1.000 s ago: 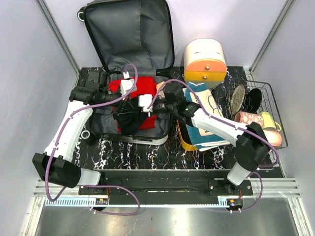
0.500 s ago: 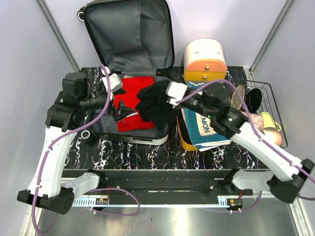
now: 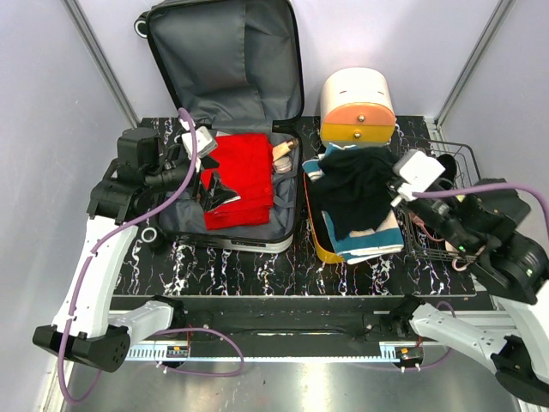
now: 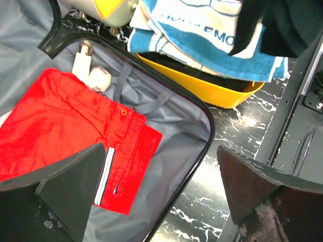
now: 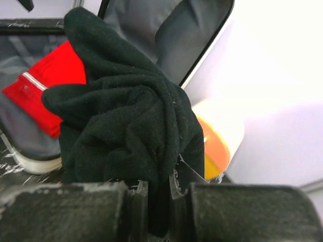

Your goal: Open, take out, and arrange the luggage

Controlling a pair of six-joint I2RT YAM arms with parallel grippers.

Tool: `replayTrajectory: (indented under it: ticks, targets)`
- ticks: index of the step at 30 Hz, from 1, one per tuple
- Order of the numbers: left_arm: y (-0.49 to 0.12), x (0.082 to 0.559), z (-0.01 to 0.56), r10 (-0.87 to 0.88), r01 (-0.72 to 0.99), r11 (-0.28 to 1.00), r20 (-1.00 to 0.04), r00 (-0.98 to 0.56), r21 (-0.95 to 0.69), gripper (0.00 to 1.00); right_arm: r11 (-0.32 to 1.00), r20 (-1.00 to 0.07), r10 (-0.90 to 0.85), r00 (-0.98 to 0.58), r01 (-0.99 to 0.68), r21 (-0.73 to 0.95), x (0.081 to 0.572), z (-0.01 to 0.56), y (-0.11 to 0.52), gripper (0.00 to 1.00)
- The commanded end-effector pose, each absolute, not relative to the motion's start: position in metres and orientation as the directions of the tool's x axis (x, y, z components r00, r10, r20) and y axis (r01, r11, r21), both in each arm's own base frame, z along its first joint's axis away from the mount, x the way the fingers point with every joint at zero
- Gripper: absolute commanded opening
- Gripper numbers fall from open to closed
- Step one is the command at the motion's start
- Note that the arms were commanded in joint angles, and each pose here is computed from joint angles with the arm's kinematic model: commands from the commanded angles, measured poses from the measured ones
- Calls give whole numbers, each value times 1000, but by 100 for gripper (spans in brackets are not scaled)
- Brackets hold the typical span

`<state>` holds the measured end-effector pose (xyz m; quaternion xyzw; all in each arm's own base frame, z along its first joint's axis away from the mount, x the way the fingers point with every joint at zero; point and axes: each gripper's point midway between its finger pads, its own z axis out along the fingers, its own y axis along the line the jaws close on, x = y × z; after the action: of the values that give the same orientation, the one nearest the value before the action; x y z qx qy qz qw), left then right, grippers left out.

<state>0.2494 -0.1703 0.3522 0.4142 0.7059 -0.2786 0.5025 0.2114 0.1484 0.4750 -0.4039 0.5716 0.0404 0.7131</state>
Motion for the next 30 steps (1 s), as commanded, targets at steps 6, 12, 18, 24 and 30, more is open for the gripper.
replayTrajectory:
  ticks: [6, 12, 18, 24, 30]
  targets:
    - [-167, 252, 342, 308, 854, 519, -937, -167, 19, 99, 820, -964, -243, -107, -554, -145, 214, 389, 137, 0]
    - [-166, 254, 325, 328, 852, 523, -923, -199, 2, 99, 911, -909, -257, -329, -396, -114, 292, 323, 138, 0]
    - [-162, 259, 312, 341, 834, 552, -909, -240, -13, 99, 965, -864, -156, -479, -260, -30, 372, 285, 106, 0]
    - [-151, 280, 278, 384, 787, 617, -867, -317, -15, 99, 961, -799, -157, -580, -276, 12, 409, 241, 100, 9]
    - [-144, 315, 238, 500, 796, 603, -807, -314, 63, 98, 946, -671, -119, -732, -288, 147, 383, 189, 111, 83]
